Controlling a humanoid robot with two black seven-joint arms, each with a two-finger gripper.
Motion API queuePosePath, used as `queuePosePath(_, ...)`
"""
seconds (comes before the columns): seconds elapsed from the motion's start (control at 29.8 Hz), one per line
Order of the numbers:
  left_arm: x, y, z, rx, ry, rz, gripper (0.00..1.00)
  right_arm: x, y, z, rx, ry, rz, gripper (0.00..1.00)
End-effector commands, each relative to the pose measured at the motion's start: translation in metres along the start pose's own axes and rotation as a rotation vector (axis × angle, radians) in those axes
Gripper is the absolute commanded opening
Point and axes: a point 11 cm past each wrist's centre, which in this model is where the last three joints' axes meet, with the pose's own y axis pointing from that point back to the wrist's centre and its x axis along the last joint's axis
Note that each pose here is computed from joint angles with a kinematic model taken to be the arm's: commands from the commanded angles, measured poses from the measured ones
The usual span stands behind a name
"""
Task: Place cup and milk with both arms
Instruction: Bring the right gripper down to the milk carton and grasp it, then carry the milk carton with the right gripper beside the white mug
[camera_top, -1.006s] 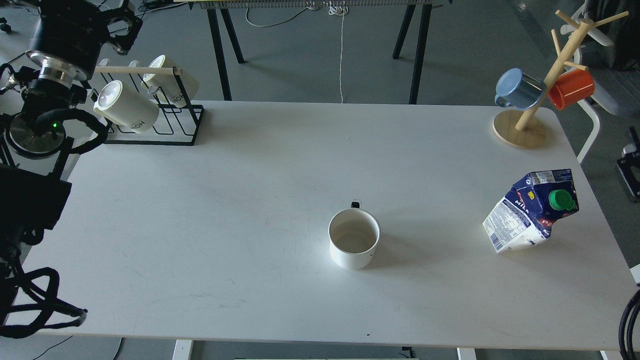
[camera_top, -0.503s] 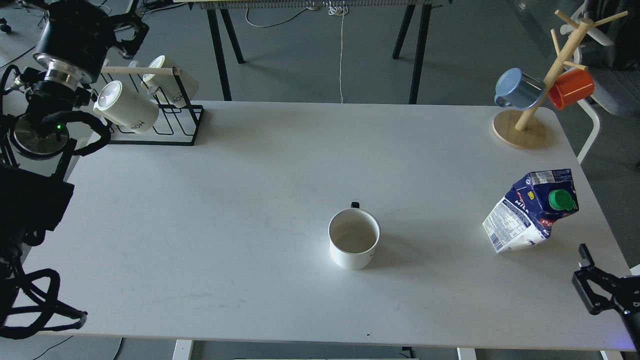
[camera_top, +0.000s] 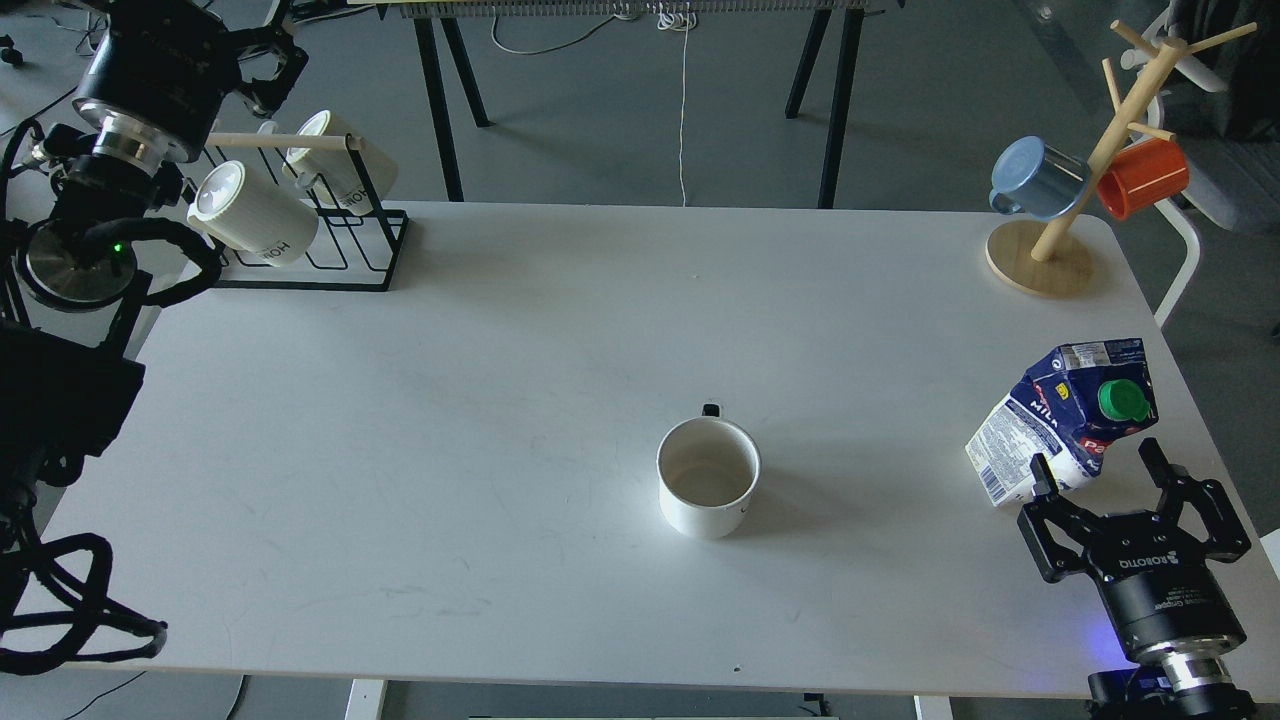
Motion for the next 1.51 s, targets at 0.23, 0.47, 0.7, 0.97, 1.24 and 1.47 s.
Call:
queuePosePath(0.23,0.006,0.005,0.015,-0.009,-0.034,0.014,0.99,0.016,-0.012,0.005,0.026,-0.025,0.024,0.94)
queuePosePath(0.47,0.009,0.007,0.018,-0.009,-0.043,0.021,0.99,0.018,-0.032,0.004,0.024,-0.010,0.014,0.86)
queuePosePath(0.7,0.009,0.007,0.019,-0.010,-0.044,0.020,0.99,0.013,-0.042,0.016,-0.002,-0.025,-0.006,0.63)
queuePosePath(0.97,0.009,0.007,0.020,-0.010,-0.046,0.021,0.99,0.015,-0.034,0.039,-0.063,-0.044,0.003,0.12)
queuePosePath(1.24,0.009,0.008,0.018,-0.007,-0.045,0.022,0.99,-0.021,-0.040,0.064,-0.105,-0.106,-0.103,0.10)
queuePosePath(1.47,0.009,0.008,0.018,-0.005,-0.046,0.022,0.99,-0.028,-0.035,0.119,-0.196,-0.175,-0.124,0.10)
